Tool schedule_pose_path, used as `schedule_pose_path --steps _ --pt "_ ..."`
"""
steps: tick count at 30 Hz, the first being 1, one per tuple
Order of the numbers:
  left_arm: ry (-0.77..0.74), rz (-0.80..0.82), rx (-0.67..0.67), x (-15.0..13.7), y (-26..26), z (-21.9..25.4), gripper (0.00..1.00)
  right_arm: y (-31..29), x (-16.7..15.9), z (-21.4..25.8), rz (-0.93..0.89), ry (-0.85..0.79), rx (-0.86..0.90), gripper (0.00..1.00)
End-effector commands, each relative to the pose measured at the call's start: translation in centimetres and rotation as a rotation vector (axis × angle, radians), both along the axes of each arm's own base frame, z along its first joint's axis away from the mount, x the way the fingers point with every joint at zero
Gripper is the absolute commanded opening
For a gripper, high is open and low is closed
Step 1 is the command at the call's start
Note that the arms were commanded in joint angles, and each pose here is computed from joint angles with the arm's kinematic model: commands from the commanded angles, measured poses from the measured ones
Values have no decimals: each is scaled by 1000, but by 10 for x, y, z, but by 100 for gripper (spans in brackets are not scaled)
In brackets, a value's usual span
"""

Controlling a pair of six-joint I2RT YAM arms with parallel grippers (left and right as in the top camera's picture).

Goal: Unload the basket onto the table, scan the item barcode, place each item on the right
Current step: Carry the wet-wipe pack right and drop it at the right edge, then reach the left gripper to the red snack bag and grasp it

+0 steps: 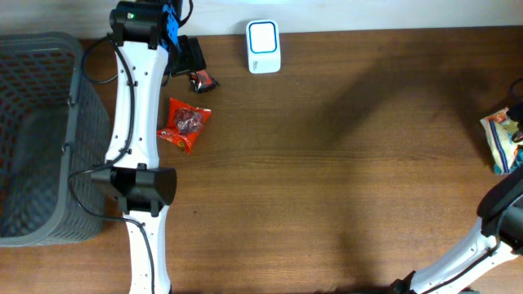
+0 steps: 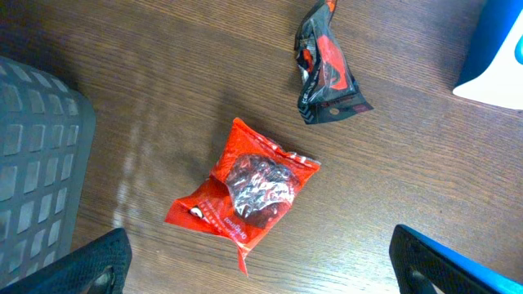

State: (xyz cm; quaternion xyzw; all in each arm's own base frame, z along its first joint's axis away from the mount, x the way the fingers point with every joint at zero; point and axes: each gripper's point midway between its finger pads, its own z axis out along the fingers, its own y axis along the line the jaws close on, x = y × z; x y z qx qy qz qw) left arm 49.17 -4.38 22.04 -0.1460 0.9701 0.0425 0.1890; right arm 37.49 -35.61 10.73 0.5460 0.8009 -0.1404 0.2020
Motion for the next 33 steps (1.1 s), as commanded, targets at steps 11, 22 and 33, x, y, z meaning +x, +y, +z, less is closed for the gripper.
schedule_pose_path --steps 11,22,33 --pt "-15 18 7 -1 3 5 99 216 -19 201 460 -475 463 98" --pt "25 -10 -67 -8 -10 1 99 394 27 69 847 -56 636 98" --pt "383 -2 52 -49 10 -100 99 343 60 36 766 -28 432 99"
